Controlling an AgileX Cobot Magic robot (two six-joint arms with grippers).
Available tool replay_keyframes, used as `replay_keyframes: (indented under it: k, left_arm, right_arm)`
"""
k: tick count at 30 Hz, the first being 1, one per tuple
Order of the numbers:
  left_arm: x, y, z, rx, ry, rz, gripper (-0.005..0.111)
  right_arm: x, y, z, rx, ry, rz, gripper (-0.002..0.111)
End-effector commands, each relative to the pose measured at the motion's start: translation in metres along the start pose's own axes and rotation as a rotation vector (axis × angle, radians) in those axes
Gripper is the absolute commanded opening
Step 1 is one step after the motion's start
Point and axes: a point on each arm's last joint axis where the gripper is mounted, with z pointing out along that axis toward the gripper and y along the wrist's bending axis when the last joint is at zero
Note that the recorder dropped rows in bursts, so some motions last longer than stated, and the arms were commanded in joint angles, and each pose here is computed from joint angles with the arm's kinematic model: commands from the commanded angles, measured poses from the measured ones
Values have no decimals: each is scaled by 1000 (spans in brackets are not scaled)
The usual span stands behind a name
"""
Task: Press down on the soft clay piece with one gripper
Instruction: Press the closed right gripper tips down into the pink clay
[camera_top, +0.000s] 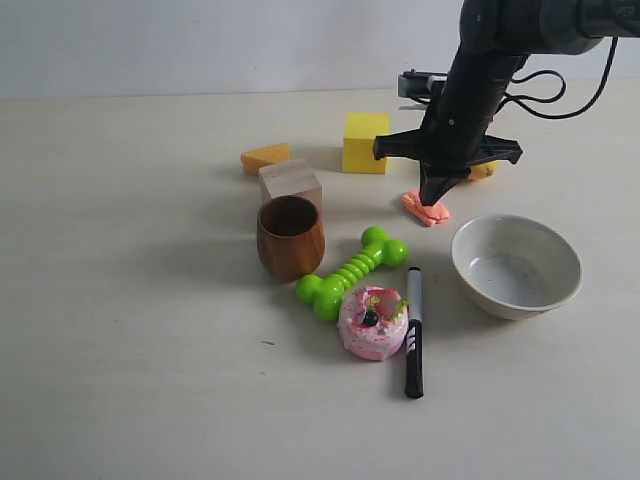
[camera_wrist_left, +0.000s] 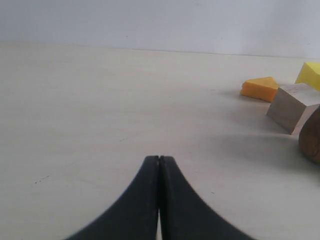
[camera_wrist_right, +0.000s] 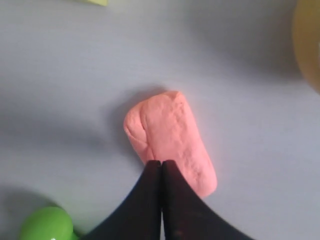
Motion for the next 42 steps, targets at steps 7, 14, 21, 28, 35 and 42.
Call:
replay_keyframes:
  k: [7,14,21,28,35,42]
  left_arm:
    - [-2,0,-1,-3,-19,0,0]
    - [-2,0,-1,-3,-19,0,0]
    - [-2,0,-1,-3,-19,0,0]
    - [-2,0,-1,-3,-19,0,0]
    - [-2,0,-1,-3,-19,0,0]
    - [-2,0,-1,-3,-19,0,0]
  right_arm:
    - [-3,-2,10,3,1,-6,0]
    - [-1,-5,30,7,44,3,0]
    - [2,-8,46,20,94,4,0]
    - [9,-13,69,35,184,14,0]
    - [11,-14,78,39,206,17,0]
    - [14,-16,92,42,235,23,0]
